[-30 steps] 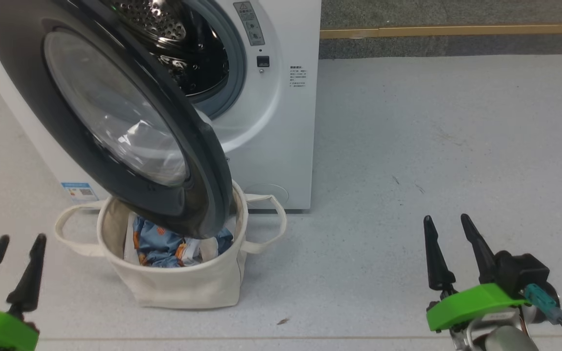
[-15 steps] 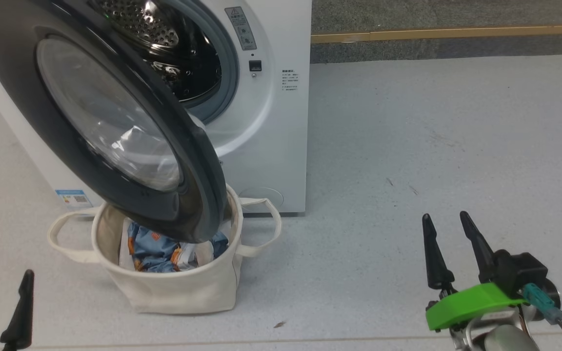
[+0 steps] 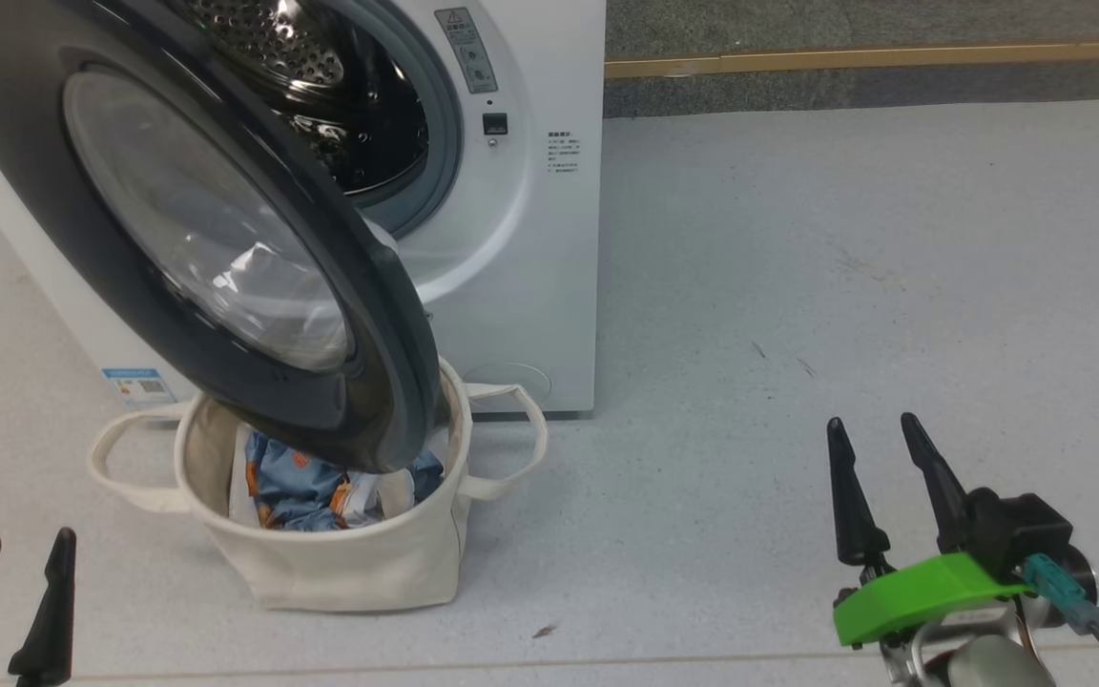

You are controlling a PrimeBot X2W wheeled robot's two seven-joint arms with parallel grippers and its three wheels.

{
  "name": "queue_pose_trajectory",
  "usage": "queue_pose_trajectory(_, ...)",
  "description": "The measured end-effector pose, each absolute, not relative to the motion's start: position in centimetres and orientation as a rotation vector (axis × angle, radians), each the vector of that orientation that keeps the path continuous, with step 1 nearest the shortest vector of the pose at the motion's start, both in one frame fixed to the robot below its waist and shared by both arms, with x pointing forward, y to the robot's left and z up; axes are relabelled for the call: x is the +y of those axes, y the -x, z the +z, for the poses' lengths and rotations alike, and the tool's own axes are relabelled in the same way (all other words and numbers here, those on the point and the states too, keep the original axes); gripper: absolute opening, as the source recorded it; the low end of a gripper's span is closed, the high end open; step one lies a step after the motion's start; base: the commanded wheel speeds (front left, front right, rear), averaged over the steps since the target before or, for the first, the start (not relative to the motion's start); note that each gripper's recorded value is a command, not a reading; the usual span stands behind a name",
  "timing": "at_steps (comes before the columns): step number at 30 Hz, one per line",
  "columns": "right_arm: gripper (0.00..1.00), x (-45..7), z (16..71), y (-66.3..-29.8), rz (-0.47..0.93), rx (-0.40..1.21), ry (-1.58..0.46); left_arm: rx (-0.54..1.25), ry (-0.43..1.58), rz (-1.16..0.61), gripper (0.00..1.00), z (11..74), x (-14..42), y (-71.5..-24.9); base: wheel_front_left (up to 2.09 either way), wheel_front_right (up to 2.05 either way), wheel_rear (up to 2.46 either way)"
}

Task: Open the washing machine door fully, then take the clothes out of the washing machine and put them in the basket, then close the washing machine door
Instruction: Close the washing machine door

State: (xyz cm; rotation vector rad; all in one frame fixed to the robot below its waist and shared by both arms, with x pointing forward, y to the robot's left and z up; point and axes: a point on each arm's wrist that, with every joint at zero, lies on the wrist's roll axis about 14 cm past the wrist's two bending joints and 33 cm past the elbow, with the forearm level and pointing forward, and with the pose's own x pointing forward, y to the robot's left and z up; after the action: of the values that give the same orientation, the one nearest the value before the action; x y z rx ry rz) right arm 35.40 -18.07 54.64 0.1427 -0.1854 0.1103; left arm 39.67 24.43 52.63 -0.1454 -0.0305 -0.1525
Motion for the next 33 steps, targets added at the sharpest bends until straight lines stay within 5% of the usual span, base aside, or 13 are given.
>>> queue_pose_trajectory(12, 0.97, -18.1, 54.3, -35.4, 0.107, -0.174, -0.145, -0.027, 0.147, -0.183, 1.00, 52.6, 23.4, -39.5, 0.00, 0.00, 0.00)
queue_pose_trajectory(13, 0.80, -18.2, 54.2, -35.5, 0.106, -0.173, -0.145, -0.025, 0.146, -0.185, 1.00, 52.5, 23.4, -39.5, 0.00, 0.00, 0.00)
queue_pose_trajectory(14, 0.00, -18.3, 54.3, -35.5, 0.103, -0.176, -0.147, -0.023, 0.146, -0.187, 1.00, 52.4, 23.3, -39.5, 0.00, 0.00, 0.00)
queue_pose_trajectory(25, 0.00, -17.6, 56.3, -36.7, 0.124, -0.235, -0.219, -0.013, 0.141, -0.193, 1.00, 51.8, 22.8, -39.1, 0.00, 0.00, 0.00)
queue_pose_trajectory(33, 0.00, -12.3, 61.7, -39.6, 0.311, -0.351, -0.262, -0.070, 0.145, -0.143, 1.00, 53.0, 23.3, -38.9, 0.00, 0.00, 0.00)
